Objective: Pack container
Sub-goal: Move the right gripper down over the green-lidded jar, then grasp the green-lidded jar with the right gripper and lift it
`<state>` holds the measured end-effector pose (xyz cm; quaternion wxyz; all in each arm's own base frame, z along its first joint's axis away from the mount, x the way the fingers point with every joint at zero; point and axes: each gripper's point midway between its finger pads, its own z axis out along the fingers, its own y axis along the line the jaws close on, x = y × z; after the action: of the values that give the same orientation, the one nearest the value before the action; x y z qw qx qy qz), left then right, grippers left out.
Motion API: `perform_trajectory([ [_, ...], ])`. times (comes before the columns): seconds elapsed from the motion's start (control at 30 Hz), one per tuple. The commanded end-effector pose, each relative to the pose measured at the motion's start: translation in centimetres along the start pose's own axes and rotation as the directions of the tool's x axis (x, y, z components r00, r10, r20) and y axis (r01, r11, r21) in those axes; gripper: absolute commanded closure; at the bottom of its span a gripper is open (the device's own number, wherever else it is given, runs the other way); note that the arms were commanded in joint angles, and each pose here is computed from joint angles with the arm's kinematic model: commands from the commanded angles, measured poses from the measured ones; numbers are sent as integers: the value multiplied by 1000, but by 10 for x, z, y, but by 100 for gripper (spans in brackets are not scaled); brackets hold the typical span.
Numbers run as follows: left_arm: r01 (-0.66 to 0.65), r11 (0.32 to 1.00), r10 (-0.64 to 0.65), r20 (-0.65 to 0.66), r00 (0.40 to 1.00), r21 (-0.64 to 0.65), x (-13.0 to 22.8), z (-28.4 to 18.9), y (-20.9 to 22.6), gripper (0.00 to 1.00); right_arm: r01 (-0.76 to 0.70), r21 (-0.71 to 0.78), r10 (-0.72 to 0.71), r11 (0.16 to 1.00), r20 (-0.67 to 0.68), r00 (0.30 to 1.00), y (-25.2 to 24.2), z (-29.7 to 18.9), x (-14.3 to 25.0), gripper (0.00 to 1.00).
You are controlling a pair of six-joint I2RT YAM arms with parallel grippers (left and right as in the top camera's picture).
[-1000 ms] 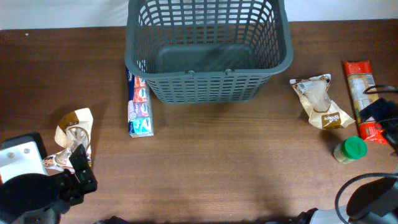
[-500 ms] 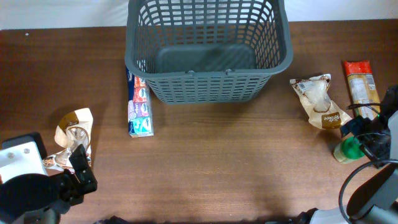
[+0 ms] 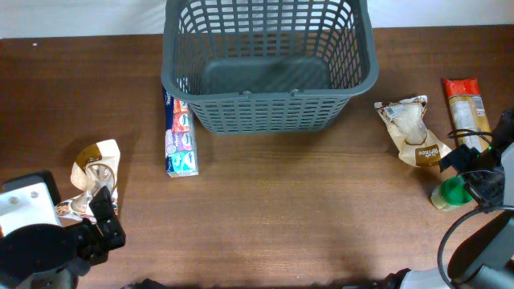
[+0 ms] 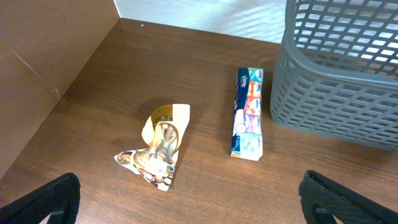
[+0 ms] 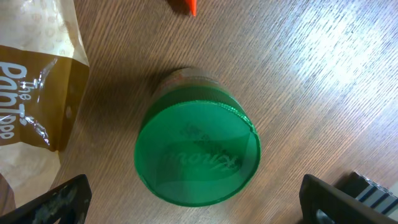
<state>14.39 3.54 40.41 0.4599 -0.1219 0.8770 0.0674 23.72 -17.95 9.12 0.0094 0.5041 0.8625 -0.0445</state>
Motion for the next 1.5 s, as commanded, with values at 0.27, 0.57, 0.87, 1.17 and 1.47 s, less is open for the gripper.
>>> perform_trajectory([
  [0.27, -14, 1000, 14, -17, 1000, 11, 2, 2, -4, 0, 17, 5, -17, 1000, -16, 1000, -8, 15, 7, 1],
  [0.57, -14, 1000, 14, -17, 1000, 11, 2, 2, -4, 1, 0, -59, -1, 998, -26, 1000, -12, 20, 0, 1],
  [0.87, -14, 1000, 14, -17, 1000, 11, 2, 2, -4, 0, 13, -72, -23, 997, -130, 991, -8, 46, 7, 1],
  [1.17, -14, 1000, 14, -17, 1000, 11, 2, 2, -4, 0, 14, -69, -23, 998, -136, 990, -6, 56, 4, 1],
  [1.47, -14, 1000, 14, -17, 1000, 11, 2, 2, -4, 0, 25, -76, -34, 997, -119, 992, -4, 59, -2, 1],
])
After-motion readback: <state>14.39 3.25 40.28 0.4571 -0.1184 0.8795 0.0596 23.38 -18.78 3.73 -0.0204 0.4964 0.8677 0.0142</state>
